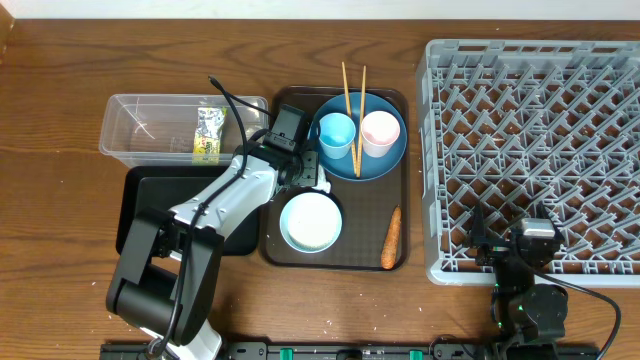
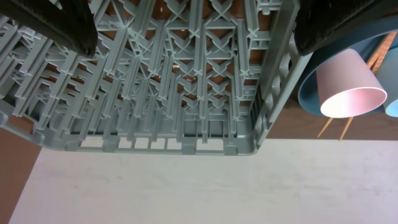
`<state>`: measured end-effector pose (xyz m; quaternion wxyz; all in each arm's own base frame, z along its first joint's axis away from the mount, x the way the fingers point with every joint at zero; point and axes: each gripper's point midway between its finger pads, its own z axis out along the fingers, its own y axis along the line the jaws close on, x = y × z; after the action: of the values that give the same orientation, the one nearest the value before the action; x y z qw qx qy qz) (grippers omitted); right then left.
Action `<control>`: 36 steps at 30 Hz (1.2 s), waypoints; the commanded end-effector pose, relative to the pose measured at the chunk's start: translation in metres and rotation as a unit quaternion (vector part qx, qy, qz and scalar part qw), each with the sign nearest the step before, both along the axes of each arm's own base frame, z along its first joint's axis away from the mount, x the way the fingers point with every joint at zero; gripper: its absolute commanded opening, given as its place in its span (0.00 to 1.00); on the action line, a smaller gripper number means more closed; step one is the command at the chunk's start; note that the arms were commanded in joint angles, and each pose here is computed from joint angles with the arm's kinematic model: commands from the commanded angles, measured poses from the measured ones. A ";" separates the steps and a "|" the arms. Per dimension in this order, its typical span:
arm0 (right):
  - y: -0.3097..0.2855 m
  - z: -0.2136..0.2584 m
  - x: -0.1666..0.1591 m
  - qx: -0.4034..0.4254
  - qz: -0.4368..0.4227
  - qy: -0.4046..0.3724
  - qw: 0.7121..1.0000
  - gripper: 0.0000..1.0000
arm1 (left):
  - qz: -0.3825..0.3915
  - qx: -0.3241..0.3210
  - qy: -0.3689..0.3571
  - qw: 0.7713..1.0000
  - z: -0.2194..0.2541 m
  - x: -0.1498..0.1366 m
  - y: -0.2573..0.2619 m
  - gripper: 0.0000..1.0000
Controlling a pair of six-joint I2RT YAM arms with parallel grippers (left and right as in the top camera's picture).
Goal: Sort waste into correct bins and load items into the dishwasher rack
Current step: 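Lower the left gripper and pinch the white tissue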
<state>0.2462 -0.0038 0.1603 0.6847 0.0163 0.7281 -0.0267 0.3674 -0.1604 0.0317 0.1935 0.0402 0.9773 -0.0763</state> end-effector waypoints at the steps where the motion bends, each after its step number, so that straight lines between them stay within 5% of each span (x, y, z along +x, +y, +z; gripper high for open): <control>1: -0.003 -0.001 0.000 0.003 -0.007 0.001 1.000 0.99 | -0.002 0.004 0.012 1.000 -0.008 -0.005 0.001 0.56; 19: -0.003 -0.001 0.000 0.003 -0.007 0.001 1.000 0.99 | 0.024 -0.004 0.021 0.999 -0.010 -0.008 0.002 0.54; 36: -0.003 -0.001 0.000 0.003 -0.007 0.001 1.000 0.99 | 0.024 -0.005 0.019 1.000 -0.010 -0.007 0.002 0.06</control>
<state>0.2462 -0.0038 0.1602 0.6846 0.0163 0.7283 -0.0267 0.3657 -0.1604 0.0305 0.1878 0.0130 0.9787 -0.0823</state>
